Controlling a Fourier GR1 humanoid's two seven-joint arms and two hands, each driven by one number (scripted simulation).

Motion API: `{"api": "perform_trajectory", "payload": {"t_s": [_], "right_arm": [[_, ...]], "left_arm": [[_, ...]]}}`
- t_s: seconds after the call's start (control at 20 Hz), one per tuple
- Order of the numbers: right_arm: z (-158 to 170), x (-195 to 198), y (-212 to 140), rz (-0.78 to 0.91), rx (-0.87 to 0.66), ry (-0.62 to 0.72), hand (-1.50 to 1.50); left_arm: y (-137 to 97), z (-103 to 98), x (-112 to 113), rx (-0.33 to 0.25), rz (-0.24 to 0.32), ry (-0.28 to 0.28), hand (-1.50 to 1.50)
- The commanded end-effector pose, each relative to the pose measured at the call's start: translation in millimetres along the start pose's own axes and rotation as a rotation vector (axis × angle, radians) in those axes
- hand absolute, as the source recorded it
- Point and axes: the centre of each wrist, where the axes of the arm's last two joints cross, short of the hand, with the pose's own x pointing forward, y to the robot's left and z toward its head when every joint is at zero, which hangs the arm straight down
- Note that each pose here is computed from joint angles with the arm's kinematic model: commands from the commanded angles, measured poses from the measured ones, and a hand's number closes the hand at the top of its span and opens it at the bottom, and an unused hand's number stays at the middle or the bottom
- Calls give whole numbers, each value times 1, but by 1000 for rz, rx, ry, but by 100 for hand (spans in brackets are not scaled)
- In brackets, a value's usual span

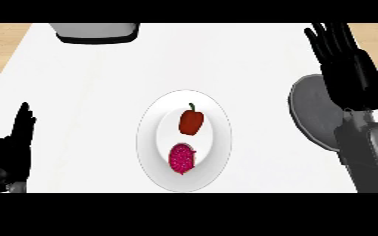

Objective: Pick the cupcake from the plate and place it in the pan

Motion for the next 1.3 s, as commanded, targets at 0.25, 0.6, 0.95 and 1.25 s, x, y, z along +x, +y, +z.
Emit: {"api": "perform_trajectory", "payload": {"t_s": [0.25, 0.6, 0.95, 1.25], "right_arm": [[20, 4, 95, 12, 69, -181, 150], [130, -34, 76, 515, -78, -20, -150], [181, 2, 73, 826, 21, 8, -150], [152, 30, 100, 988, 115, 86, -150]], "left_arm": [[-64, -15, 103, -279, 274, -172, 0], [-59, -11, 85, -287, 300, -62, 0], [-67, -5, 104, -314, 310, -80, 0], [-53, -12, 127, -370, 324, -87, 0]]}}
